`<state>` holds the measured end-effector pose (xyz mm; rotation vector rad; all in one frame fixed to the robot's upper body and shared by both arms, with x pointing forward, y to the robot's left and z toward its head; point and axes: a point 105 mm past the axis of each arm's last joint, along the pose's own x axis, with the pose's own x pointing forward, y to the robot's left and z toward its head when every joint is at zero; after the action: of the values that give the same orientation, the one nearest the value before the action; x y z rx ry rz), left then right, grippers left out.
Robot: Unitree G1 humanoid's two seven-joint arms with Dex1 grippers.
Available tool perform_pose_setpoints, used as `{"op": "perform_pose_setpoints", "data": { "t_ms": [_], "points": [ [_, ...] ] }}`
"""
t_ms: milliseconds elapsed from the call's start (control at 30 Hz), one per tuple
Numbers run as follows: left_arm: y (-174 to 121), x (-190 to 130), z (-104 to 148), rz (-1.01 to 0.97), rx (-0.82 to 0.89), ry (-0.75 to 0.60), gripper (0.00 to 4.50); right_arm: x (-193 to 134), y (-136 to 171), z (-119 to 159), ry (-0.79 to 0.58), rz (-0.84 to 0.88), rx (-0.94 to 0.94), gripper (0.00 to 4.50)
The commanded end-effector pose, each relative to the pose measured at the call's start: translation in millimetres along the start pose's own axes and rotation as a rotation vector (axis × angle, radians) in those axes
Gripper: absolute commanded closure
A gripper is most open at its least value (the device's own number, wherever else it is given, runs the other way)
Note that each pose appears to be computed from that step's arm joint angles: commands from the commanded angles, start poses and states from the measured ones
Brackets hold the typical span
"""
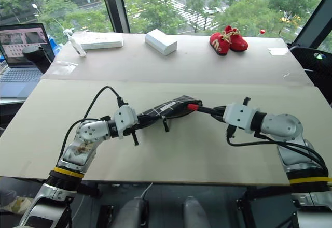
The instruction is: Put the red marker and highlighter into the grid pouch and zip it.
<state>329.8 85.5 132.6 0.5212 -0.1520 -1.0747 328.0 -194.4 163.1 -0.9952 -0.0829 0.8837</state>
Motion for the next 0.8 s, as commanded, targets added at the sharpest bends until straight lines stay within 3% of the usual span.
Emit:
{"op": "perform_pose_setpoints", "data": {
  "t_ms": [33,400,667,800],
  "points": [
    [5,1,13,0.003,0.038,-0.033,4.50,2,-4,5,0.003,0.001,-0.068,3.91],
    [6,3,15,-0.001,0.041,-0.038,4.50,49,-9,29,-0.088,0.075,-0.161,3.91],
    [5,1,14,-0.005,0.038,-0.034,4.50,88,22,61,-0.210,0.237,-0.291,3.91],
    [5,2,15,-0.004,0.039,-0.035,4.50,98,22,67,-0.229,0.222,-0.303,3.91]
  ]
}}
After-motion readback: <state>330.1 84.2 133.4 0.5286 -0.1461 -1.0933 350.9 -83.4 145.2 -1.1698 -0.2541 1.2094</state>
